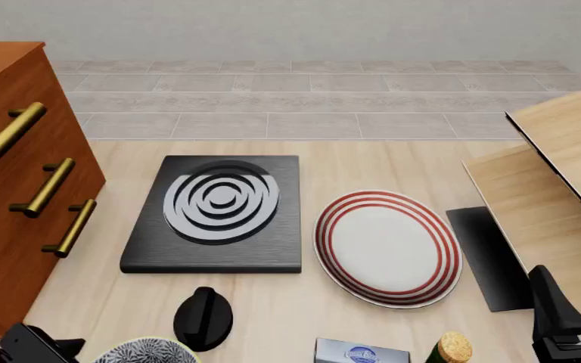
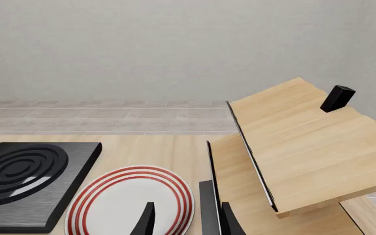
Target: Put the bowl on the top of the cabinet.
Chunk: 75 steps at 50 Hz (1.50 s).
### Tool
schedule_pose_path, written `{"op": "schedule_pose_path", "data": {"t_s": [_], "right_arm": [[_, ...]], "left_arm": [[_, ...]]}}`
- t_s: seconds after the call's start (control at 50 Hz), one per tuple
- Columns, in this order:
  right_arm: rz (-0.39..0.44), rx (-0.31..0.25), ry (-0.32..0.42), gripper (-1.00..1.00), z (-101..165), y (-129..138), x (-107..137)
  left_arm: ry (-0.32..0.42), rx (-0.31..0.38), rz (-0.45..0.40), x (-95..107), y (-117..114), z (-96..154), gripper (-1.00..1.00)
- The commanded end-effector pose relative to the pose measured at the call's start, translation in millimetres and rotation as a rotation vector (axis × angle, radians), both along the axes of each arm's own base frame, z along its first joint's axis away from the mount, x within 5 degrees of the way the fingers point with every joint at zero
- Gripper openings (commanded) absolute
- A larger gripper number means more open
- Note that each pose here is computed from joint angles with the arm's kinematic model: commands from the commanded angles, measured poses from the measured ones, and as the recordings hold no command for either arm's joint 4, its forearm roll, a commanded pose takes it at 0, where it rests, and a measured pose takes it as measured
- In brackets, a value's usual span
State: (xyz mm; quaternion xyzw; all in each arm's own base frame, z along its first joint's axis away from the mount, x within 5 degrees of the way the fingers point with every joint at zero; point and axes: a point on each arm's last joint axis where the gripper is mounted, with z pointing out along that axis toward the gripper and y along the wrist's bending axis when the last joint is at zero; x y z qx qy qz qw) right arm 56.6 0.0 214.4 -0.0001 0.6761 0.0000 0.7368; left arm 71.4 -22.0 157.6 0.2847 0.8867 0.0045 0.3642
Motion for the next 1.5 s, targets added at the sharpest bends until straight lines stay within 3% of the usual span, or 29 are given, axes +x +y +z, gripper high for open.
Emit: {"op": "schedule_pose_path", "data": {"t_s": [0.02, 0.24, 0.26, 0.38, 0.44, 0.5, 0.52, 0.56, 0.6, 0.8, 1.18, 1.46, 1.5], "right_arm": [[0.000, 0.000, 0.000, 1.00, 0, 0, 0], [0.000, 0.000, 0.000, 1.00, 0, 0, 0], [0.000, 0.000, 0.000, 1.00, 0, 0, 0], [0.000, 0.000, 0.000, 1.00, 0, 0, 0], [0.000, 0.000, 0.000, 1.00, 0, 0, 0], [0.000, 0.000, 0.000, 1.00, 0, 0, 0], [0.000, 0.000, 0.000, 1.00, 0, 0, 0], [0.000, 0.000, 0.000, 1.00, 0, 0, 0], [0.000, 0.000, 0.000, 1.00, 0, 0, 0], [0.000, 0.000, 0.000, 1.00, 0, 0, 0], [0.000, 0.000, 0.000, 1.00, 0, 0, 0], [0.000, 0.000, 0.000, 1.00, 0, 0, 0], [0.000, 0.000, 0.000, 1.00, 0, 0, 0]], "left_arm": [[0.000, 0.013, -0.020, -1, 0, -6, 1.00], [-0.016, 0.024, -0.025, -1, 1, -7, 1.00], [-0.017, 0.021, -0.026, -1, 0, -6, -1.00], [-0.102, 0.003, -0.003, 3, 1, 17, -1.00], [-0.106, -0.008, -0.006, 2, 1, 22, -1.00], [-0.161, -0.020, -0.015, -1, 1, 38, -1.00], [-0.223, -0.016, -0.009, 2, 2, 52, -1.00], [-0.238, -0.027, -0.004, 4, 1, 60, -1.00], [-0.263, -0.033, -0.023, -4, 2, 66, -1.00], [-0.395, -0.103, 0.043, -20, 9, 121, -1.00], [-0.540, -0.159, 0.113, -24, 13, 176, -1.00], [-0.695, -0.219, 0.267, -20, 19, 224, -1.00], [-0.715, -0.252, 0.335, -13, 21, 236, -1.00]]}}
